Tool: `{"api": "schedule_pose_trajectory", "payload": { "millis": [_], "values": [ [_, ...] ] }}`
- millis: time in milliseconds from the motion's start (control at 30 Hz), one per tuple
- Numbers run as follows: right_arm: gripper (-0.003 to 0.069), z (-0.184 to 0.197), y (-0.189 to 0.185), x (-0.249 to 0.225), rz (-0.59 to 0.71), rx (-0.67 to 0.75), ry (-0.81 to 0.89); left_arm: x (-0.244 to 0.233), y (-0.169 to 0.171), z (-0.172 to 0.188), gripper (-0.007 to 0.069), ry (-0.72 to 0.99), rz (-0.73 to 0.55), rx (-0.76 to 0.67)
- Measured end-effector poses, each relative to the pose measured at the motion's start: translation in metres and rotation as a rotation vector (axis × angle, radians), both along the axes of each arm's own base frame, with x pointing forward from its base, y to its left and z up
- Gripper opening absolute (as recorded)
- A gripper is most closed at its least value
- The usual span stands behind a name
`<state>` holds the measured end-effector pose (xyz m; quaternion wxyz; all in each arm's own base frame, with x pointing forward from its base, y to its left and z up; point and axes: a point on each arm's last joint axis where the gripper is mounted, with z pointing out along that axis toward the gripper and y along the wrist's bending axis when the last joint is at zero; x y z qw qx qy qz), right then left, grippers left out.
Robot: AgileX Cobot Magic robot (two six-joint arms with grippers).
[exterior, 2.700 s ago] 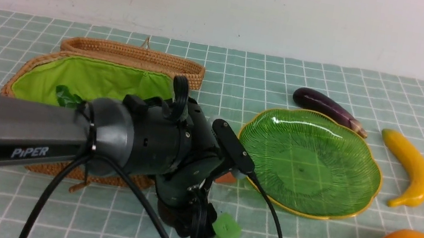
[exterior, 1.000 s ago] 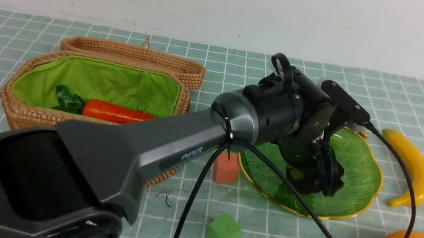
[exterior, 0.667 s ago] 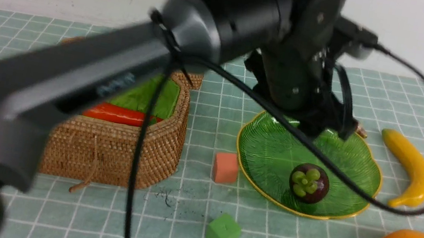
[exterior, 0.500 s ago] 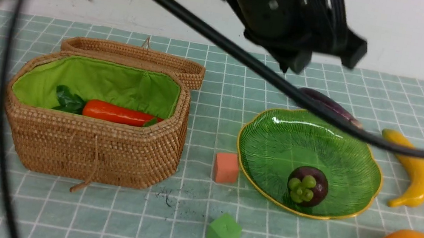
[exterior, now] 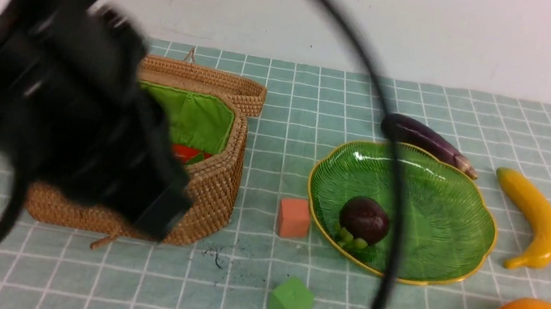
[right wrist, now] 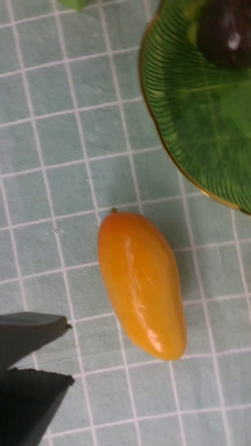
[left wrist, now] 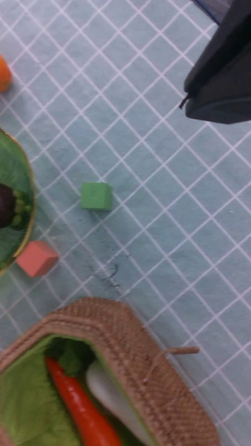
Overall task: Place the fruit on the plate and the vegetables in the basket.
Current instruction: Use the right arm to grab a mango and put it into the right plate
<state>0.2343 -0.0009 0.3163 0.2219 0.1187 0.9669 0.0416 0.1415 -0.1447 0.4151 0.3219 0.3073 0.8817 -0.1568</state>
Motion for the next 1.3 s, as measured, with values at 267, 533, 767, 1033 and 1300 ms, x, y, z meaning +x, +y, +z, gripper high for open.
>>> {"api": "schedule_pose_trajectory", "payload": {
  "millis": [267,533,767,1033,1300],
  "values": [
    [0.0342,-0.044,-0.013,0.013,-0.214,0.171,0.107,-0.064,0.054,-0.059,-0.0013,-0.215,-0.113,-0.226],
    [0.0661,-0.093,-0.020,0.051,-0.408,0.231,0.092,-0.077,0.064,-0.070,-0.0013,-0.277,-0.153,-0.276],
    [0.0650,-0.137,-0.023,0.075,-0.443,0.230,0.184,-0.078,0.064,-0.071,-0.0013,-0.261,-0.156,-0.272],
    [0.0589,-0.158,-0.024,0.079,-0.395,0.197,0.256,-0.078,0.064,-0.073,-0.0013,-0.252,-0.157,-0.267],
    [0.0581,-0.121,-0.020,0.087,-0.152,0.133,0.226,-0.077,0.063,-0.070,-0.0013,-0.271,-0.152,-0.291]
  ]
}}
